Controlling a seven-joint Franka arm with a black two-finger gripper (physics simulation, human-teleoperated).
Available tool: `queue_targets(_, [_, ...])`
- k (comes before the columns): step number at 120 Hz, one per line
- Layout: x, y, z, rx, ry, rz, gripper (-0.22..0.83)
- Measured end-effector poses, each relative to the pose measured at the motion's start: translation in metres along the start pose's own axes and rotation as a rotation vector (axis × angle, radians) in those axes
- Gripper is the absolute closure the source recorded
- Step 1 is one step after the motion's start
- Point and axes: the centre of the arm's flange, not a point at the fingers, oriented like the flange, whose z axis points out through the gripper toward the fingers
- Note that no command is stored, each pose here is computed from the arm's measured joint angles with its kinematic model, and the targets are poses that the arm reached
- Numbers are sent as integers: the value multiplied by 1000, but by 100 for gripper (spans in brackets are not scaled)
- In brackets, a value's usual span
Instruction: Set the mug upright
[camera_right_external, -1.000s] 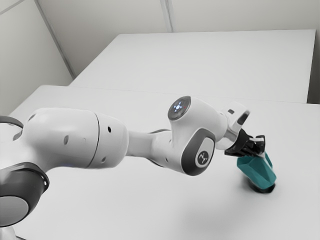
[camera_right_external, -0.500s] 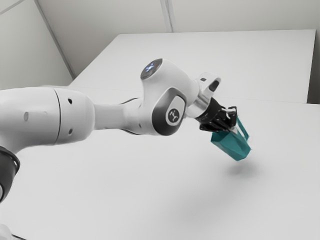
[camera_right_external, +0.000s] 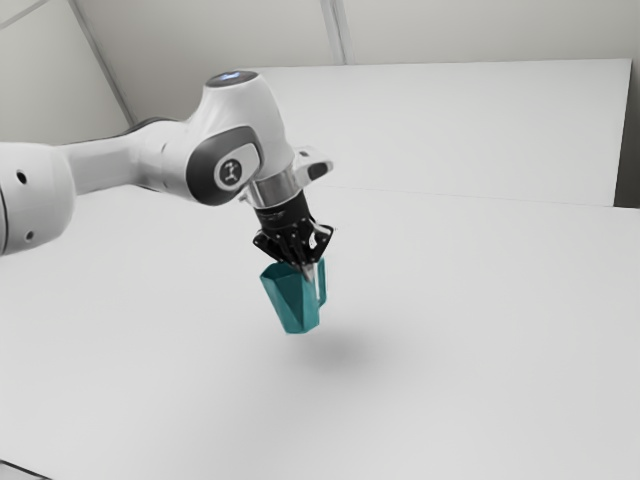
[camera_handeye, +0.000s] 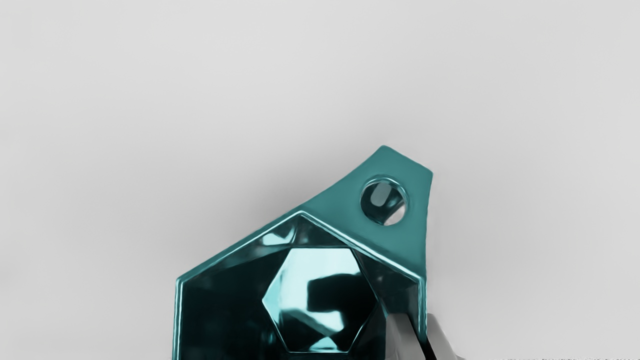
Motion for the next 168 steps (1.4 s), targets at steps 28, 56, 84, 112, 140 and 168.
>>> queue_targets(28, [6, -60, 8, 183, -88, -34, 79])
queue_targets(56, [23, -90, 20, 247, -80, -57, 79])
queue_targets(84, [33, -49, 32, 227, -21, 15, 79])
queue_targets(112, [26, -33, 39, 210, -8, 37, 79])
queue_targets(140, [27, -35, 49, 206, -22, 26, 79])
queue_targets(168, [30, -35, 61, 211, -42, 23, 78])
